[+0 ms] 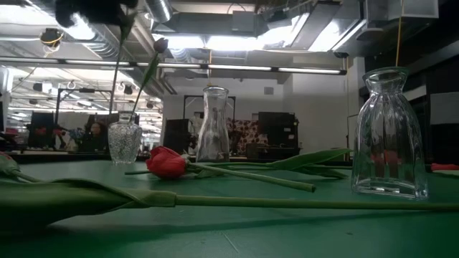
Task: Sort flowers into vase by color
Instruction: Put the left dark red tulip into the top transparent vase, then put the dark red tulip into the top transparent vase
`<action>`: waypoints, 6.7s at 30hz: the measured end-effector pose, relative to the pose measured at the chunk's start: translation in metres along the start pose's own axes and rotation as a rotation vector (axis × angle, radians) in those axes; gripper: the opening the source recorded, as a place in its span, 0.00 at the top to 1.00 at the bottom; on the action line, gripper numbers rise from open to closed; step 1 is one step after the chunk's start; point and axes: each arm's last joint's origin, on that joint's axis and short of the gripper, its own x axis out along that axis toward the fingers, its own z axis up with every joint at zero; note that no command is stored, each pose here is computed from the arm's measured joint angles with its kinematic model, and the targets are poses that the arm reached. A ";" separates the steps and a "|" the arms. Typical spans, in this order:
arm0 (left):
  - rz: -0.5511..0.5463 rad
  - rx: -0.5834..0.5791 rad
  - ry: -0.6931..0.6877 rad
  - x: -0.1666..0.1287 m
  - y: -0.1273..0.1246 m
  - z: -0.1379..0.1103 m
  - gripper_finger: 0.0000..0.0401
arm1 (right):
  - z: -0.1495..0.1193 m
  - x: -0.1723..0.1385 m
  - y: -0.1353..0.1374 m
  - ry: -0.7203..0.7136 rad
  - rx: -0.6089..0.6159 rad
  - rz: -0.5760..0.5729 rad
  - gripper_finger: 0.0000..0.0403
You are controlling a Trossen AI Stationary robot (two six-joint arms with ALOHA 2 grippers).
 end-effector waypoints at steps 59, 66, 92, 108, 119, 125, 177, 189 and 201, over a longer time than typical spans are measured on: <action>-0.102 0.103 -0.358 0.067 0.066 0.001 0.98 | -0.001 0.000 0.001 0.012 0.021 0.016 0.33; -0.087 0.113 -0.335 0.070 0.069 -0.009 0.98 | -0.002 0.000 0.001 0.015 0.021 0.018 0.33; -0.098 0.129 -0.134 0.095 0.072 -0.039 0.98 | -0.002 0.000 0.002 0.018 0.022 0.028 0.33; -0.078 0.022 -0.164 0.091 0.090 -0.080 0.98 | -0.003 0.000 0.002 0.026 0.022 0.032 0.33; -0.082 -0.009 -0.159 0.087 0.096 -0.093 0.98 | -0.002 0.000 0.003 0.001 0.023 0.078 0.33; -0.053 0.027 -0.163 0.087 0.097 -0.092 0.87 | -0.002 0.000 0.003 0.001 0.023 0.078 0.33; -0.382 0.079 0.460 0.029 0.059 -0.052 0.65 | -0.013 0.000 0.011 0.088 0.064 0.196 0.33; -0.600 0.024 0.537 0.006 0.048 -0.053 0.65 | -0.060 0.033 0.042 0.468 0.262 0.472 0.33; -0.646 0.011 0.536 -0.003 0.046 -0.052 0.65 | -0.169 0.089 0.090 0.934 0.608 0.008 0.33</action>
